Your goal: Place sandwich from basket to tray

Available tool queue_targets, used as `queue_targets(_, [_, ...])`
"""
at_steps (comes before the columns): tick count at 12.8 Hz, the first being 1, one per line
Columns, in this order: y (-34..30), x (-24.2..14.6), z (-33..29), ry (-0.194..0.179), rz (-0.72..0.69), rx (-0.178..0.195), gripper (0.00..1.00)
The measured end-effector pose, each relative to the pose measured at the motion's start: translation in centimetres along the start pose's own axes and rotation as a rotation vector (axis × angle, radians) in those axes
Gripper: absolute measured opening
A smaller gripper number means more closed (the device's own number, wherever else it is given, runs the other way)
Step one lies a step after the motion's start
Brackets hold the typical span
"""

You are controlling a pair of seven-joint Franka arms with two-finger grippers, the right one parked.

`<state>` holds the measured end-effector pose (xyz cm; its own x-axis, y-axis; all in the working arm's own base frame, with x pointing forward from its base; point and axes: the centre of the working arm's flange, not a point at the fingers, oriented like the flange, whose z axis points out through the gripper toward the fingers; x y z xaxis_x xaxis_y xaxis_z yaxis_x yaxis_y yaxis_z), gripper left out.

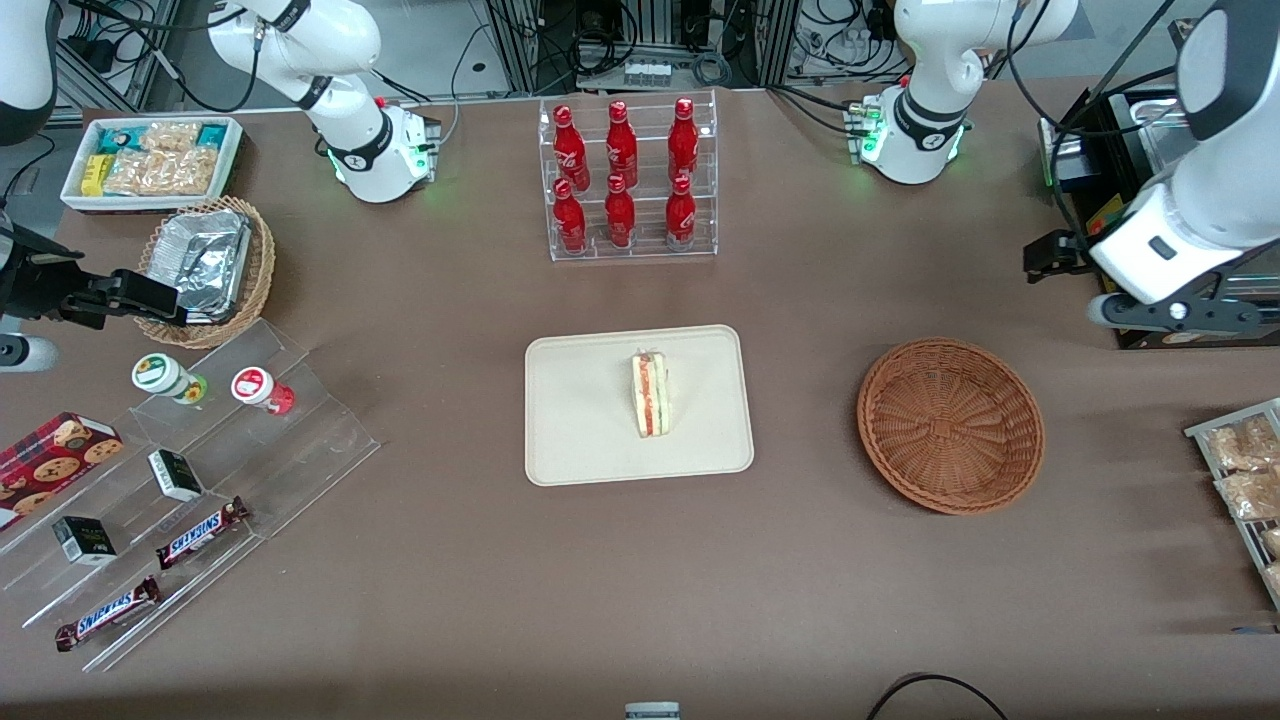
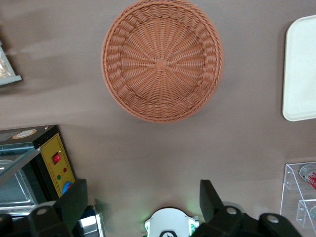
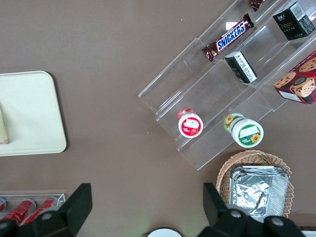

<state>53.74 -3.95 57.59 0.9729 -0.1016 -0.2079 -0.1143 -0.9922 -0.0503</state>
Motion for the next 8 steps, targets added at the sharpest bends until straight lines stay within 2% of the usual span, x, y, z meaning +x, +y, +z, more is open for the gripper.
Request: queue_targets(8, [-1.4,-2.7,-2.4,-0.021,-0.018,-0.017,1.0])
